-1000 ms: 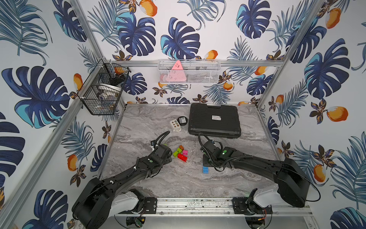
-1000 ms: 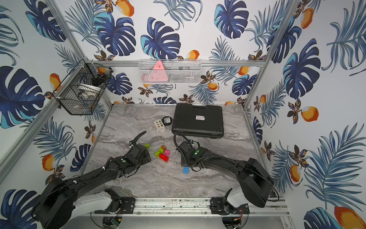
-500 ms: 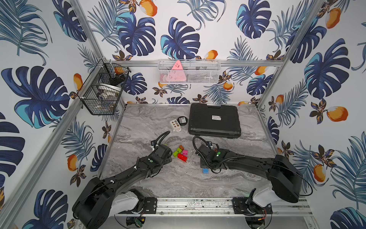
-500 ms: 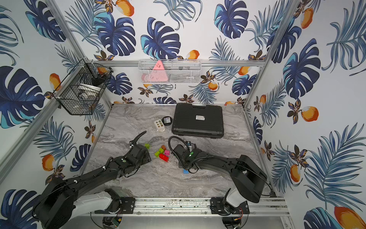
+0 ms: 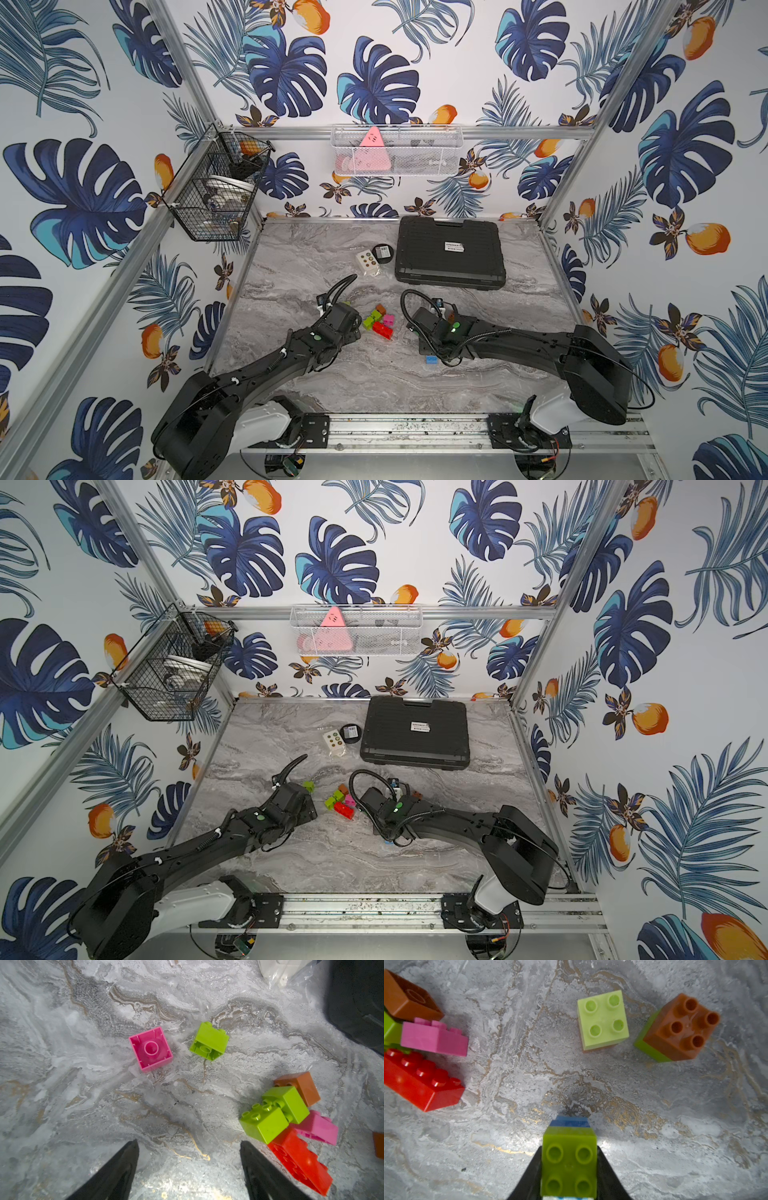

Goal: Assemble the letter h with lego
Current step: Assemble the lego brick with the lego brick.

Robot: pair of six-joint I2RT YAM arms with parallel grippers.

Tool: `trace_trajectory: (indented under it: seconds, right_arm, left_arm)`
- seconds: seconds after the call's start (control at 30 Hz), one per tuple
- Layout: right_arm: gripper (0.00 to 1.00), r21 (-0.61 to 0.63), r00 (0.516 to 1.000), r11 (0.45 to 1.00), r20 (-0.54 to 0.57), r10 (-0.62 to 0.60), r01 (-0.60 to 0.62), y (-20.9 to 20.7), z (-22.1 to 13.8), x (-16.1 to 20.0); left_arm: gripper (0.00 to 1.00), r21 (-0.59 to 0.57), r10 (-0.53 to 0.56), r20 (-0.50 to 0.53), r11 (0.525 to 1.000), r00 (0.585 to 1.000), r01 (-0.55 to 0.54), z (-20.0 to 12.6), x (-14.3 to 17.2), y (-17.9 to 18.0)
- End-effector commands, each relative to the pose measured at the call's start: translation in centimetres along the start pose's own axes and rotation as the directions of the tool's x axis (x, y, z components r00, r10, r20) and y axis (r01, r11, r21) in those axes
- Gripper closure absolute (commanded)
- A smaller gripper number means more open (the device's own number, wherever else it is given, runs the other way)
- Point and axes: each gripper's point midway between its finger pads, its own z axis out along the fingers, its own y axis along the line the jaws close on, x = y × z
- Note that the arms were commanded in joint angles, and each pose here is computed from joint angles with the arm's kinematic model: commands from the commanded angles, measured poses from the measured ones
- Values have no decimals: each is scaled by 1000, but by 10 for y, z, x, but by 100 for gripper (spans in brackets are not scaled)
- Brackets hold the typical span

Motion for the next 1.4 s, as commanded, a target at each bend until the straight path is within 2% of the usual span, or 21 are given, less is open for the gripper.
trace_trajectory:
  seconds: [0.0, 0.37, 0.5, 0.63, 0.83, 1.0, 1.1, 1.37]
  right_arm:
    - [69, 30, 994, 1000, -108, 3, 1, -10, 0, 27]
    - [70, 41, 994, 999, -112, 12, -8, -19, 6, 40]
    - [72, 73, 992, 997, -124, -21, 30, -20, 10, 47]
    - [76, 85, 980, 994, -194, -50, 68, -23, 23, 65]
    - [77, 170, 949, 972, -297, -107, 163, -41, 44, 90]
    - [76, 113, 955, 985, -281, -94, 130, -32, 38, 83]
    - [73, 99, 963, 983, -240, -125, 153, -23, 26, 63]
    - [43, 13, 976, 988, -162, -148, 152, -4, -17, 20]
  left_arm:
    - [18, 4, -8, 8, 1000, 1000, 8, -1, -3, -1]
    - [18, 5, -12, 11, 1000, 1000, 12, -2, -3, -1]
    - [18, 2, -11, 9, 1000, 1000, 11, -1, -2, 0]
    - [18, 2, -12, 9, 1000, 1000, 12, -1, -2, 0]
    - [18, 2, -11, 5, 1000, 1000, 11, 0, -1, 0]
    - [18, 2, -11, 4, 1000, 1000, 11, 0, -1, 0]
    - [18, 3, -12, 4, 1000, 1000, 12, 0, -1, 0]
    - [18, 1, -13, 8, 1000, 1000, 13, -1, -1, 1]
